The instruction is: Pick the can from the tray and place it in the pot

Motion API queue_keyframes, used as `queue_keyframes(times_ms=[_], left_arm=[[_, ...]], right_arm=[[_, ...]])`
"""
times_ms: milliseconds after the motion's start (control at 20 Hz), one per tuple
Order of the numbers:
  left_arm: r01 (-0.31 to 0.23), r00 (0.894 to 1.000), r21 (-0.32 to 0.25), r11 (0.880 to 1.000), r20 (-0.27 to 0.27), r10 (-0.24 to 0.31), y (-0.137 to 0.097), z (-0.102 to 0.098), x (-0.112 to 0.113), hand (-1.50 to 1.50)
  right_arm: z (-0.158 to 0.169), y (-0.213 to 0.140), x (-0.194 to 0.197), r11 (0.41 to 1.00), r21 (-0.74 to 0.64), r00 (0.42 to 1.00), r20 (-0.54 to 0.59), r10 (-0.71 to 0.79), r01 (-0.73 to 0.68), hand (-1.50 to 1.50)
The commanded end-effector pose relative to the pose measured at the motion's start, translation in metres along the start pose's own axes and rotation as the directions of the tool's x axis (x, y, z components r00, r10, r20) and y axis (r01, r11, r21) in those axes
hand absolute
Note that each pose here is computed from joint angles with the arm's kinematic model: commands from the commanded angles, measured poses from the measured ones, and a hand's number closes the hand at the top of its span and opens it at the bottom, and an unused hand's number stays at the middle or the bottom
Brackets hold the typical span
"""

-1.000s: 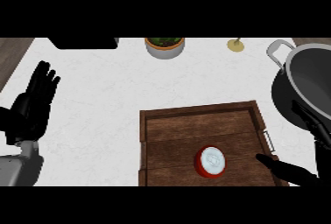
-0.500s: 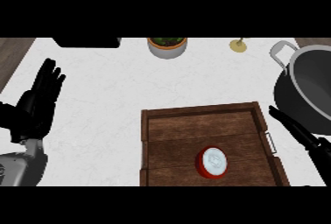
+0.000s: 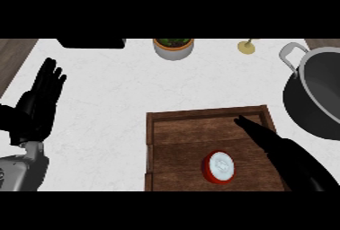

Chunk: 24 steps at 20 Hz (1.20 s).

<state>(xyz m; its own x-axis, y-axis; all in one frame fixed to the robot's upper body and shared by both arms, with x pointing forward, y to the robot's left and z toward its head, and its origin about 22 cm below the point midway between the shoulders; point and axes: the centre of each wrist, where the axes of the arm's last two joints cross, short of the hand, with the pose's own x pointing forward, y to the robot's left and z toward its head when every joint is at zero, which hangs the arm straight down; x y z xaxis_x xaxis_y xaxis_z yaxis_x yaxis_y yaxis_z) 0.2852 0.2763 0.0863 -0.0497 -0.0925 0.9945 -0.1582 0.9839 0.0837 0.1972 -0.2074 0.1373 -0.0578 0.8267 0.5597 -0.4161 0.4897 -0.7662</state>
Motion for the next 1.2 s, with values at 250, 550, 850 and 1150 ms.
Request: queue_keyframes(times_ms=[250,550,850,1150], left_arm=[[0.005,1.0,0.006,1.0,0.003,-0.005,0.008,0.007,-0.008,0.0],[-0.006,1.0,0.01,1.0,-0.027,0.007,0.004,0.008,-0.013,0.0],[-0.014,1.0,0.017,1.0,-0.001,0.014,-0.001,0.004,-0.013,0.0],[-0.011,1.0,0.005,1.0,-0.023,0.011,0.011,0.004,0.0,0.0]], right_arm=[[-0.015,0.037,0.036,0.999,0.052,0.999,-0.044,0.007,-0.005,-1.5],[-0.032,0.041,0.015,0.994,0.081,0.985,-0.155,0.081,-0.069,-1.5],[-0.036,0.066,0.029,0.996,0.069,0.986,-0.155,0.07,-0.059,-1.5],[-0.055,0.082,0.02,0.995,0.075,0.985,-0.149,0.083,-0.072,-1.5]])
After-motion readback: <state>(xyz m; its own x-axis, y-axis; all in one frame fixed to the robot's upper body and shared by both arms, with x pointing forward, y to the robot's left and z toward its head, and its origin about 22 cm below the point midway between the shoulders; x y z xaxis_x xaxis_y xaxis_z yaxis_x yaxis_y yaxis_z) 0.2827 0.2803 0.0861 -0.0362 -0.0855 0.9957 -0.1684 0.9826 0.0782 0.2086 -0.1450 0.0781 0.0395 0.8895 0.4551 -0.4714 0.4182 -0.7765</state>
